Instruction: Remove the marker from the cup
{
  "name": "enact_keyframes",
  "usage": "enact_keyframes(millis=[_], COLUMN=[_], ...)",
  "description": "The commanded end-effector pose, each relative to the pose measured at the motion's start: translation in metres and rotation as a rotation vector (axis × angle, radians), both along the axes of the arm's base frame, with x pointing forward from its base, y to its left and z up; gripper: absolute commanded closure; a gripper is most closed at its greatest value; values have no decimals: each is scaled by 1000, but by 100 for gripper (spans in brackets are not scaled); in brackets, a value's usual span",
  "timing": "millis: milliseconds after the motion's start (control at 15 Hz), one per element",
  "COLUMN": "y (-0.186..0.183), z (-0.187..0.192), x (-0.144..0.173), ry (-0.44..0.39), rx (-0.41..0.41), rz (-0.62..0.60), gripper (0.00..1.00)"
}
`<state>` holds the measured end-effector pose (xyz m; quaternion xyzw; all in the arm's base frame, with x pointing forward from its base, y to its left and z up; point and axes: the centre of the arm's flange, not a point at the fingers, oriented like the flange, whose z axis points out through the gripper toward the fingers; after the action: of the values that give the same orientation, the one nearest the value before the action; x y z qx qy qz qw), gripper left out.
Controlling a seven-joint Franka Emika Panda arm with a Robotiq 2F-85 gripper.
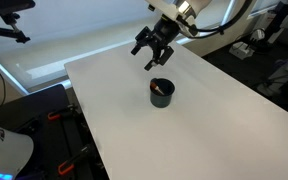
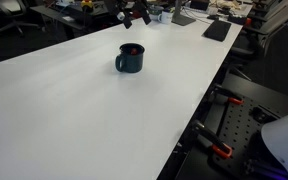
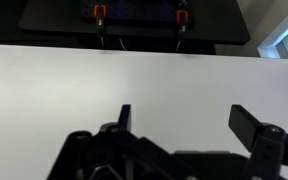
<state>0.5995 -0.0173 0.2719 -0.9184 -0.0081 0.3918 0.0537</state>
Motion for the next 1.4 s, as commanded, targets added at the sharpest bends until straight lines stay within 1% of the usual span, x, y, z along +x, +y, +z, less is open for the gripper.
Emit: enact_keyframes(millis=[0, 200, 533, 600, 800, 1000, 1333], y=[-1, -8, -32, -25, -34, -35, -25], z=[0, -6, -18, -19, -25, -27, -42], x=[2, 10, 27, 11, 16, 21, 34], ry=[0, 11, 29, 8, 13, 20, 49], rx=[2, 6, 12, 3, 11, 13, -6], rz=[-9, -31, -86, -43, -64, -70, -65], gripper=[0, 0, 0, 0, 0, 0, 0])
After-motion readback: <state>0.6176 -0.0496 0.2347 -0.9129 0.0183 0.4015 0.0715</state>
